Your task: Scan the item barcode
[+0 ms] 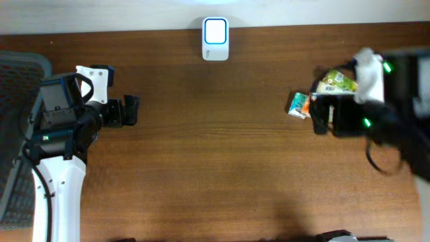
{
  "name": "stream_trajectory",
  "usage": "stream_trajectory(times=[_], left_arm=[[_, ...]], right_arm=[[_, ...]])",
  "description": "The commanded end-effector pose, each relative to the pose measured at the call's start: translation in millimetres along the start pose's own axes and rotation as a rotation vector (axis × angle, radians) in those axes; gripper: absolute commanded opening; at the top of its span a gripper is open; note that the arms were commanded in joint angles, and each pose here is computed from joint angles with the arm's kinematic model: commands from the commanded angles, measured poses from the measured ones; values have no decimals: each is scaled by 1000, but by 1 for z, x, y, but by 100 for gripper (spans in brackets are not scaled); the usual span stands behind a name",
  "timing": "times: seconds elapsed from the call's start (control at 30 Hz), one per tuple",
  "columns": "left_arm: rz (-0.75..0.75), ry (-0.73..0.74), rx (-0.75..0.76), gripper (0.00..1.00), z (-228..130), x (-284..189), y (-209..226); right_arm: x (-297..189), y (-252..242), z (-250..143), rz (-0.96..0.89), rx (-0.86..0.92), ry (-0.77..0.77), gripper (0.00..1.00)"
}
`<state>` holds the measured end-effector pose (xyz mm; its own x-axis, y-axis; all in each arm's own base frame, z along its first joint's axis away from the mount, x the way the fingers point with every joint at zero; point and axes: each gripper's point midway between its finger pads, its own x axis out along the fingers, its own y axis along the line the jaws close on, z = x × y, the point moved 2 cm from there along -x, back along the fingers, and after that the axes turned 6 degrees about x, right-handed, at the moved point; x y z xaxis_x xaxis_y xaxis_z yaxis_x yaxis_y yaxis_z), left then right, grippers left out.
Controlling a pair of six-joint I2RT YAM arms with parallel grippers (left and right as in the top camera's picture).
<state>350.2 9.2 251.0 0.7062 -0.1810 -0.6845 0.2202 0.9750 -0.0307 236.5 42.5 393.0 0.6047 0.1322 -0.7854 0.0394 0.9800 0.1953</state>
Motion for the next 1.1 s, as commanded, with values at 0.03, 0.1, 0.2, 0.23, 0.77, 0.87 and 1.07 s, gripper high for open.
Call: stream_trajectory(times=[0.03, 0.1, 0.2, 0.23, 0.77, 0.87, 1.07], left_arm=[[-6, -13, 17, 99, 3, -3, -1], [-7, -13, 17, 99, 3, -3, -1], [-7, -13, 17, 99, 3, -3, -1], [-6, -13, 17, 99, 3, -3, -1], [-6, -13, 17, 99, 3, -3, -1], [-6, -13, 17, 99, 3, -3, -1], [-7, -13, 17, 99, 3, -3, -1]], right_arm=[[-33, -15, -18, -64, 64, -67, 99], [-38, -19, -19, -84, 61, -86, 99], [-38, -26, -17, -132, 62, -97, 99], [-31, -28, -12, -147, 70, -102, 99], [149, -65, -125, 103, -47, -887, 99], [170, -64, -140, 120, -79, -854, 99], [175, -65, -144, 122, -72, -824, 99]])
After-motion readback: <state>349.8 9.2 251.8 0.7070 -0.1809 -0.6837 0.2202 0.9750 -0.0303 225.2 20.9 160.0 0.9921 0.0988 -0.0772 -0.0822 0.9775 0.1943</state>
